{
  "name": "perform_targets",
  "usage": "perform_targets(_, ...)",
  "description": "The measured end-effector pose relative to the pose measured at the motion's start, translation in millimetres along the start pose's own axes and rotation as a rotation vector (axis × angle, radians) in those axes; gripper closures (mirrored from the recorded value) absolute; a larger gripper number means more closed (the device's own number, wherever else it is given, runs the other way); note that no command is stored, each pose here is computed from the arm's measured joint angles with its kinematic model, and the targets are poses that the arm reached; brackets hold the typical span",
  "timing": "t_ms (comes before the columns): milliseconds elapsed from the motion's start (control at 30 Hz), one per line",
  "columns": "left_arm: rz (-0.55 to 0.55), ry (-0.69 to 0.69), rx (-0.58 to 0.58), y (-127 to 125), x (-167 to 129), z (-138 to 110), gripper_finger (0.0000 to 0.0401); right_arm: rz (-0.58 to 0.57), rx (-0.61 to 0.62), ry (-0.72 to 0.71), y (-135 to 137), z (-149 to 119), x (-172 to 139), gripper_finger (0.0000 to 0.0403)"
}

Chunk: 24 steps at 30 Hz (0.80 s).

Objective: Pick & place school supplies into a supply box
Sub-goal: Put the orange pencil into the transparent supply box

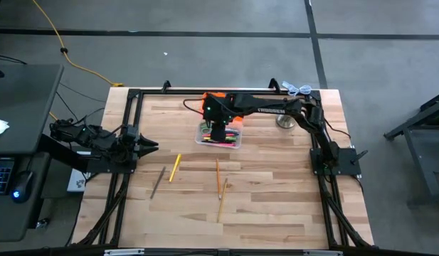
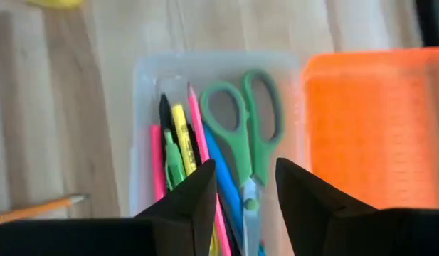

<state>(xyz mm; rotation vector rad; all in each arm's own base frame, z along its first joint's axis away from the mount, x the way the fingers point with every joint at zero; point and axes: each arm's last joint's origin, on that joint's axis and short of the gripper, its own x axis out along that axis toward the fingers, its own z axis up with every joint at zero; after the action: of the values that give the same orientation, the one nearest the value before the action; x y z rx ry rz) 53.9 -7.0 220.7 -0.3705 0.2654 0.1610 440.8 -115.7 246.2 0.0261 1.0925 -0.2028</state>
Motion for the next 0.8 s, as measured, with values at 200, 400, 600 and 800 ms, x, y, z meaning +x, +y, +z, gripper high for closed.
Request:
perform_targets(200, 0.0, 0.0, 0.0, 0.0, 0.0, 0.0, 0.0279, 0.128, 0.024, -0.01, 13.8, 19.9, -48.6, 0.0279)
perform_targets(400, 0.0, 0.0, 0.001, 0.0, 0.0, 0.0, 0.0279, 0.197, 0.039, -0.022, 43.3, 30.3, -92.9, 0.0279)
perform_targets(600, 0.001, 0.001, 0.001, 0.0, 0.0, -0.1, 0.0279, 0.23, 0.042, -0.039, 74.4, 33.0, -119.8, 0.0279)
perform_targets(800, 0.001, 0.002, 0.001, 0.1, 0.0, -0.2, 0.0279, 0.263, 0.071, -0.022, 100.0, 28.6, -127.7, 0.0279)
